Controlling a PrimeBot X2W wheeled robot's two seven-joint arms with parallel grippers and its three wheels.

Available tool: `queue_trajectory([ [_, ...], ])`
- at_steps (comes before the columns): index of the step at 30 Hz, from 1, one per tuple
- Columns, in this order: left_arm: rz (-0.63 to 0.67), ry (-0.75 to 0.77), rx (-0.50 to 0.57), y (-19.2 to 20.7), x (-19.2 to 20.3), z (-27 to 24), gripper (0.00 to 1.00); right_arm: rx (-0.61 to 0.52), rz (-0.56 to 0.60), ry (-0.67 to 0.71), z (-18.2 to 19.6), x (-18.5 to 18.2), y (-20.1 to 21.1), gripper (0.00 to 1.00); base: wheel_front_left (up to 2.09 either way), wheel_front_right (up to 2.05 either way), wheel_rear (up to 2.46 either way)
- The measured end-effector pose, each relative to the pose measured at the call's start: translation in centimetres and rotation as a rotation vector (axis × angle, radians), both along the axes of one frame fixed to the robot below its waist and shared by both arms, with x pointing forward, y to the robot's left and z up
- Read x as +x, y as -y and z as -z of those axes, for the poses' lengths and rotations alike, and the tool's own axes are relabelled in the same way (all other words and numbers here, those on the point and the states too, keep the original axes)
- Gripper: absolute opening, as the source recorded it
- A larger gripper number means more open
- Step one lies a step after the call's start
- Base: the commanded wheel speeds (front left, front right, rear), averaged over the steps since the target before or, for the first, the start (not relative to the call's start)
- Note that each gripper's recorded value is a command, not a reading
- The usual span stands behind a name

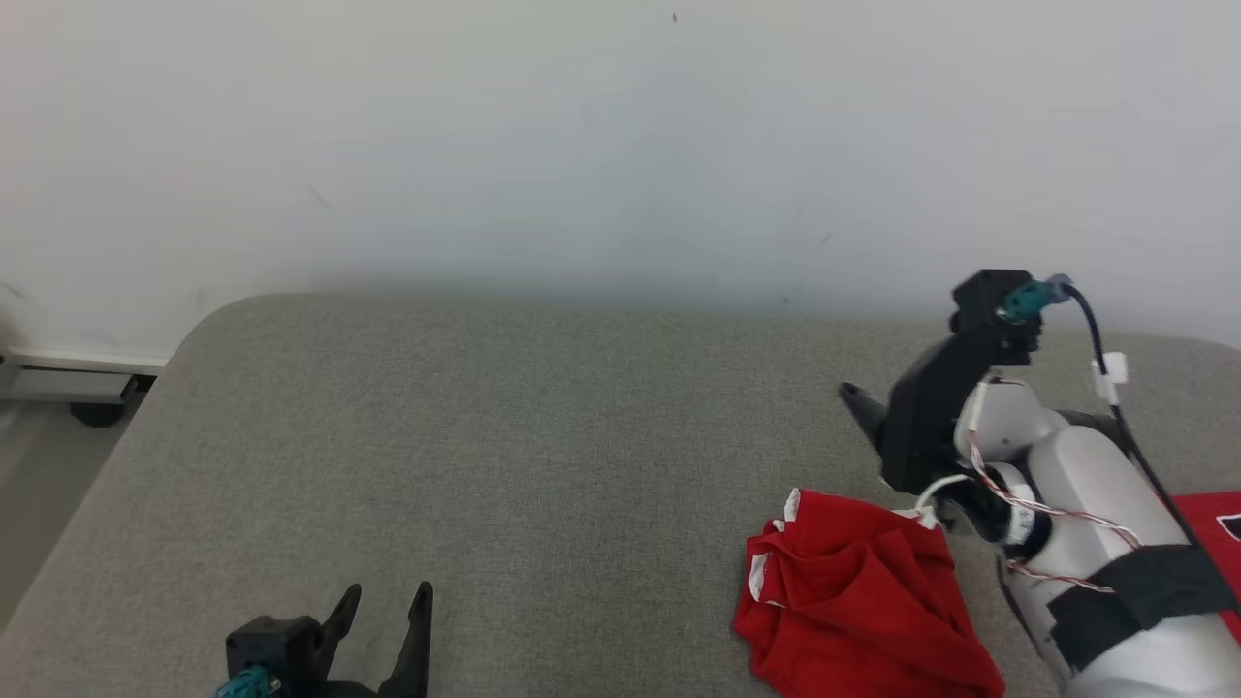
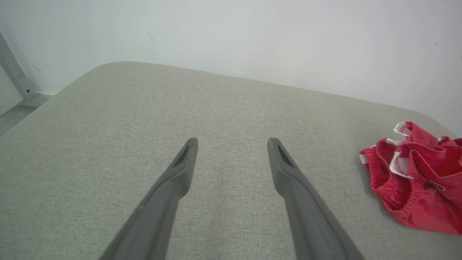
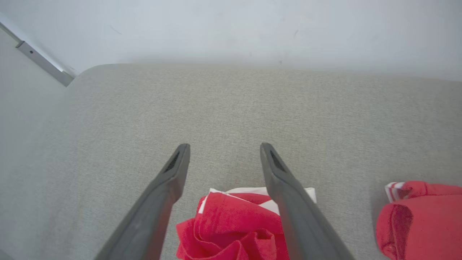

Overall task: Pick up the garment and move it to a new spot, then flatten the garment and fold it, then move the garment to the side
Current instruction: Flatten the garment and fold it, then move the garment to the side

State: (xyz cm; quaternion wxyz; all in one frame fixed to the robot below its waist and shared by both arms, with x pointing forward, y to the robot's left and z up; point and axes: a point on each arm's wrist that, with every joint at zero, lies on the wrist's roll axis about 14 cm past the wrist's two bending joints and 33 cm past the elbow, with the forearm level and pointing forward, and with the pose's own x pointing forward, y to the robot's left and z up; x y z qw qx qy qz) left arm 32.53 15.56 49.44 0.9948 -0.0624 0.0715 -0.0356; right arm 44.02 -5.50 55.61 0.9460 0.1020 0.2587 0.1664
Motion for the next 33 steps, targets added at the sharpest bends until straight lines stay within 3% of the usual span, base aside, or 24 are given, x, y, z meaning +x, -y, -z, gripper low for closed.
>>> queue_trajectory([
  [4, 0.012, 0.014, 0.001, 0.4, 0.1, -0.4, 1.0, -0.077, 0.095, -0.012, 1.7, -0.5, 5.3, 1.0, 0.0, 0.0, 0.0],
  [11, 0.042, 0.016, 0.003, 1.3, 0.1, -0.4, 1.0, -0.168, 0.166, -0.156, 7.2, -3.4, 10.4, 1.0, 0.0, 0.0, 0.0],
  [17, 0.051, 0.007, 0.012, 1.5, 0.2, -0.2, 1.0, -0.138, 0.187, -0.324, 12.0, -5.9, 11.3, 1.0, 0.0, 0.0, 0.0],
  [33, 0.022, -0.057, 0.047, -0.2, 0.6, 1.2, 1.0, -0.107, 0.165, -0.458, 15.7, -4.8, 9.7, 1.0, 0.0, 0.0, 0.0],
])
